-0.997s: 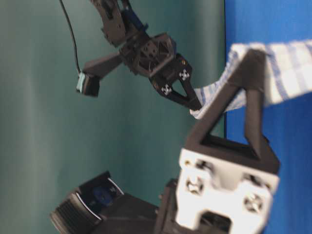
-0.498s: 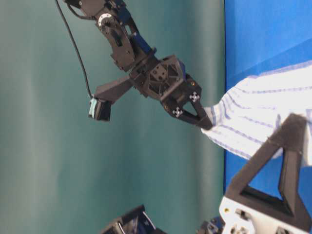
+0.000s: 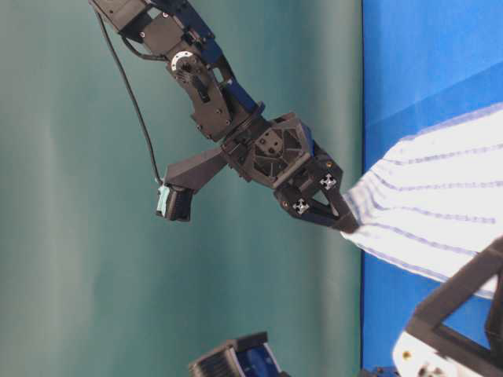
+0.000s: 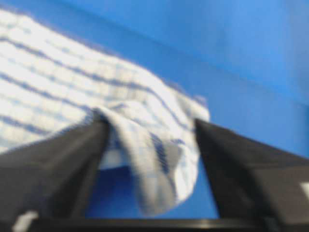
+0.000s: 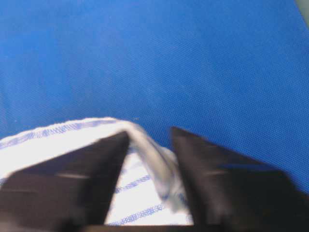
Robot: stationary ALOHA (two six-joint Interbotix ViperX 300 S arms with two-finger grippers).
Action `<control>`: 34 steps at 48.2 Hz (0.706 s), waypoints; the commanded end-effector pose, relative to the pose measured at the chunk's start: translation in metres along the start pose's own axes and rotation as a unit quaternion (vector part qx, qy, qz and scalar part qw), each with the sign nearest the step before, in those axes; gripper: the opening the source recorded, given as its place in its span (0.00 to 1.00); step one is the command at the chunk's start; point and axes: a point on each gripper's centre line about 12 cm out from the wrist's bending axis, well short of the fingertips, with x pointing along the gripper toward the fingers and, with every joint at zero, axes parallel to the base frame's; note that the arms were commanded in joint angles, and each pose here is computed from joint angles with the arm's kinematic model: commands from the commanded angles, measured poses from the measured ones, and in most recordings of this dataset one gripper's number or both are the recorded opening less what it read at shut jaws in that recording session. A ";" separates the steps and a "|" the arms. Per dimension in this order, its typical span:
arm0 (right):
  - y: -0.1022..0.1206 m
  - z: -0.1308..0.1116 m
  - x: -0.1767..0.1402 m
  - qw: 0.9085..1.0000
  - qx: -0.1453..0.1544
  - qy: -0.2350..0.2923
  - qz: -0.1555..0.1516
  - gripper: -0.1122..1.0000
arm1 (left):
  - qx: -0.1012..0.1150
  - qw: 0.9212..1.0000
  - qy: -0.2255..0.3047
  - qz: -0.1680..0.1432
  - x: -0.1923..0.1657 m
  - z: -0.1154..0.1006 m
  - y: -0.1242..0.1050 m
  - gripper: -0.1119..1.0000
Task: Fold the blue towel.
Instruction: 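Lift the strip and rotate it to lie vertically on the table, then open both grippers and release the vertical strip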
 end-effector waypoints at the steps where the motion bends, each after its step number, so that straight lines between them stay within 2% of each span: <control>1: 0.006 0.015 -0.007 1.000 -0.003 -0.022 0.005 0.54 | -0.004 1.000 -0.005 -0.007 -0.005 0.011 -0.007 0.79; 4: 0.006 0.014 -0.007 1.000 -0.006 -0.020 0.005 0.70 | -0.005 1.000 0.008 -0.003 -0.009 0.011 -0.006 0.89; 7: 0.006 0.014 -0.011 1.000 -0.011 -0.021 0.005 0.86 | -0.007 1.000 0.022 -0.004 -0.017 0.012 -0.009 0.89; 10: 0.006 0.015 -0.017 1.000 -0.018 -0.025 0.005 0.95 | -0.009 0.999 0.036 -0.007 -0.027 0.014 -0.013 0.87; 12: 0.006 0.017 -0.022 0.999 -0.019 -0.028 0.006 0.96 | -0.011 0.999 0.044 -0.011 -0.034 0.016 -0.017 0.86; 16: 0.007 0.020 -0.034 0.999 -0.021 -0.036 0.007 0.91 | -0.011 0.998 0.053 -0.024 -0.053 0.022 -0.027 0.87; 24: 0.007 0.019 -0.066 0.998 -0.028 -0.052 0.008 0.91 | -0.011 0.998 0.042 -0.047 -0.085 0.038 -0.035 0.87; 28: 0.006 0.013 -0.082 0.998 -0.028 -0.056 0.007 0.91 | -0.009 0.998 0.025 -0.050 -0.097 0.046 -0.031 0.87; 34: 0.004 0.003 -0.098 0.998 -0.026 -0.064 0.005 0.91 | 0.002 1.000 0.003 -0.024 -0.102 0.059 -0.011 0.87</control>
